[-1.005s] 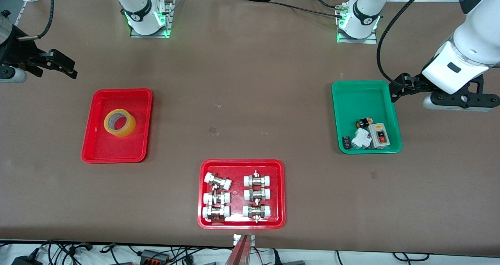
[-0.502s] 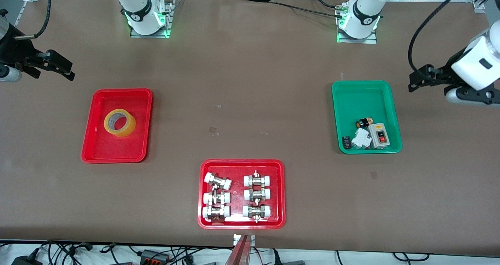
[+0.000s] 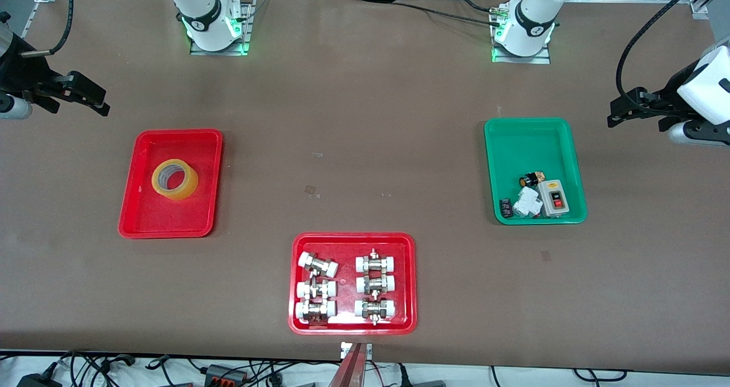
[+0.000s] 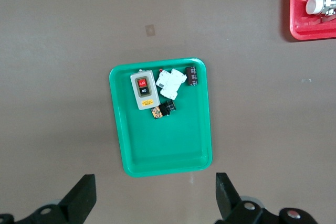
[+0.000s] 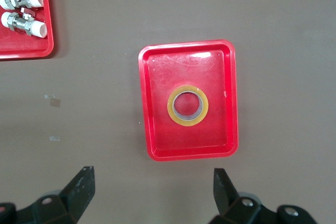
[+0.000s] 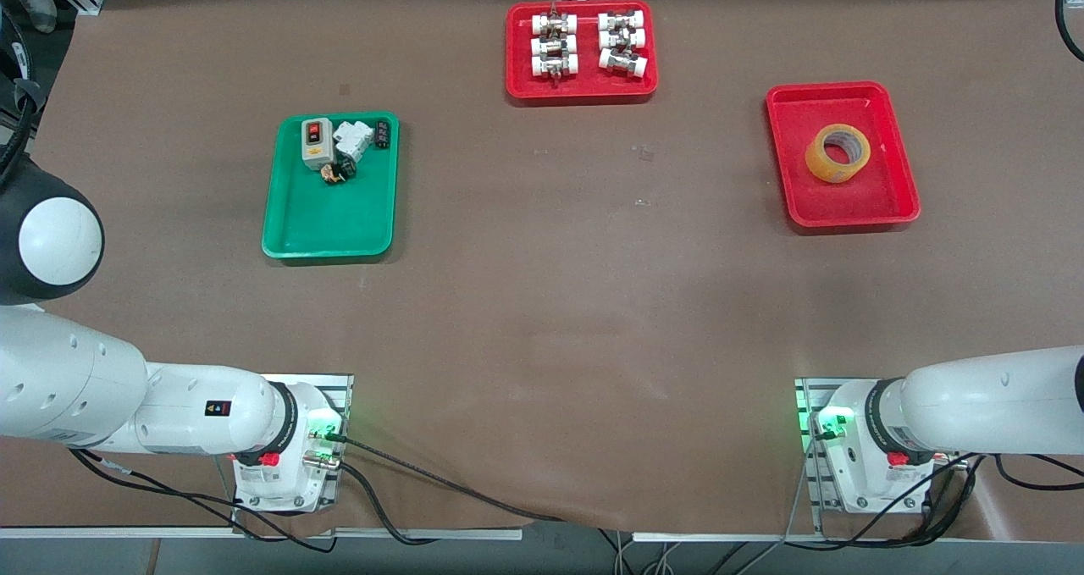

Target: Left arm passes tape to right arm into tray

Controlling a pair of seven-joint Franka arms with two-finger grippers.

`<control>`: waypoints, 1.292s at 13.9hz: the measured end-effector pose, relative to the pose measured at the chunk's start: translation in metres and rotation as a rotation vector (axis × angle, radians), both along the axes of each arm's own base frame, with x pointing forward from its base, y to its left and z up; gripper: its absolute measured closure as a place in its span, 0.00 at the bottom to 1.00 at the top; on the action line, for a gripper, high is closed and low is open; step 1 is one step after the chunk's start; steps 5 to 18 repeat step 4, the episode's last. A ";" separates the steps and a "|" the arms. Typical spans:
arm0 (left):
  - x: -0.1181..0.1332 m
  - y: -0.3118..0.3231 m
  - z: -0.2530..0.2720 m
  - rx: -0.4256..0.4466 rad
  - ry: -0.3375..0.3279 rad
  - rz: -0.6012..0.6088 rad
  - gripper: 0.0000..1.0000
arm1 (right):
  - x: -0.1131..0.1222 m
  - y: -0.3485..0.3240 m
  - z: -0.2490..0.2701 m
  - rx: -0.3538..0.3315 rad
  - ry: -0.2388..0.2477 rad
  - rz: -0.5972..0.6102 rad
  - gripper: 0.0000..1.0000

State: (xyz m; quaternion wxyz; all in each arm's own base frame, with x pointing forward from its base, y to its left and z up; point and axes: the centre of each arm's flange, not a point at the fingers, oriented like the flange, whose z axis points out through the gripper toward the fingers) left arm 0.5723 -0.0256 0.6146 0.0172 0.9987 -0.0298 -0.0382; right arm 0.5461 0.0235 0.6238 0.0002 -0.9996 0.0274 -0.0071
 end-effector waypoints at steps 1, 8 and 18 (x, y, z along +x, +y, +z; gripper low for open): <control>0.000 0.000 0.000 0.000 -0.001 -0.001 0.00 | 0.000 0.000 0.000 0.000 0.002 0.000 0.00; 0.000 -0.001 0.000 -0.001 -0.001 -0.002 0.00 | -0.002 0.000 -0.002 -0.001 0.024 -0.001 0.00; 0.000 -0.001 0.000 -0.001 -0.001 -0.002 0.00 | -0.002 0.000 -0.002 -0.001 0.024 -0.001 0.00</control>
